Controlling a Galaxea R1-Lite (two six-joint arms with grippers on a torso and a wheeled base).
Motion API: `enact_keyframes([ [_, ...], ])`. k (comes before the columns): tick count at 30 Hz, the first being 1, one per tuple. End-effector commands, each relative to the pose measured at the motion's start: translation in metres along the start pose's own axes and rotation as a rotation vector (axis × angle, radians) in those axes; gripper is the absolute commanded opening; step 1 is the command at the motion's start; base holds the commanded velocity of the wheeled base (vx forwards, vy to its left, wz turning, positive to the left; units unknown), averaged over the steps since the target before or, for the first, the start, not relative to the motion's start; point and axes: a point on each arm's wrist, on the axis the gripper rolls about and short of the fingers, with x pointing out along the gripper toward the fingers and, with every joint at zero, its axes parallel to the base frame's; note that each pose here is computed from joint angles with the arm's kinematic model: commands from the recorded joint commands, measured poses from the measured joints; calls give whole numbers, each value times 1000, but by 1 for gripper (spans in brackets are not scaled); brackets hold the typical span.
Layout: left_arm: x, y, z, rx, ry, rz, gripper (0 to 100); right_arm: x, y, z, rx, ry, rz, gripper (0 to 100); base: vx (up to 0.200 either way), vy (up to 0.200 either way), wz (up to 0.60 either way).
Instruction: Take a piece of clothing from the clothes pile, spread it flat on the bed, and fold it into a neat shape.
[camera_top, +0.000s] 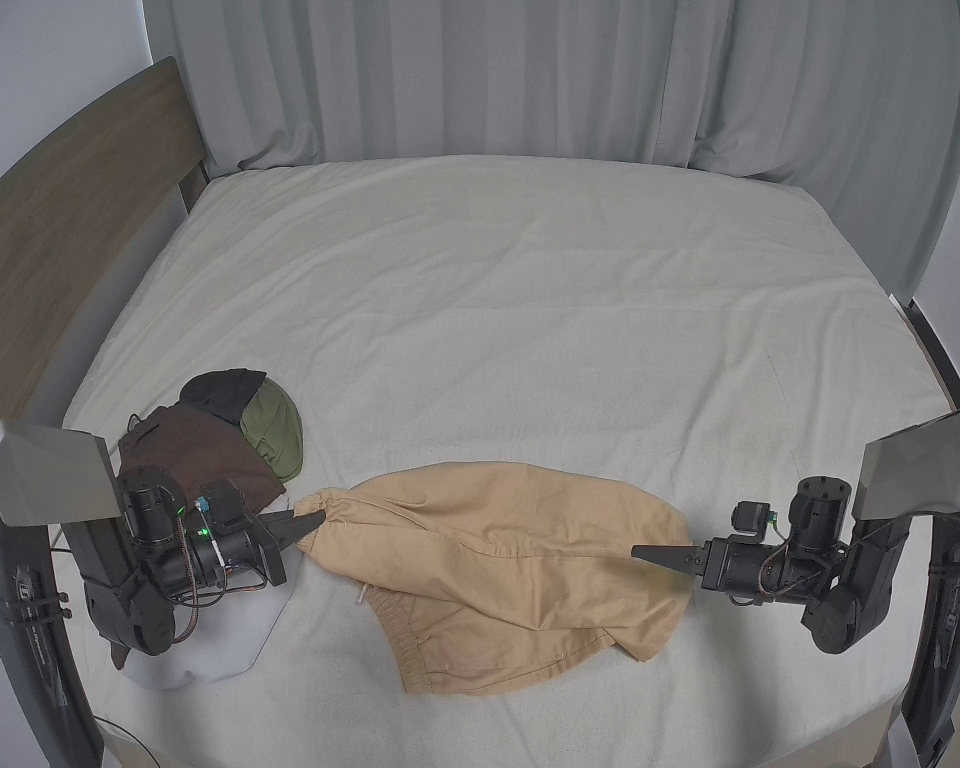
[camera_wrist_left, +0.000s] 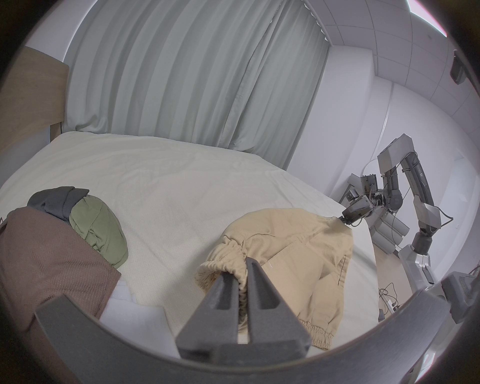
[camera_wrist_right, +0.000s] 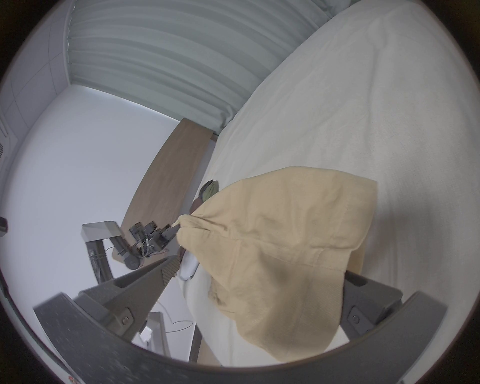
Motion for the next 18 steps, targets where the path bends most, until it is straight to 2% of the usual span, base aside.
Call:
enact_keyframes([
  [1, 0, 0, 1, 3, -4, 1, 0, 5, -11, -6, 21, -13, -68, 100, 0, 0, 0],
  [18, 0, 0, 2, 5, -6, 0, 0, 14, -11, -8, 14, -3, -59, 100, 0, 0, 0],
])
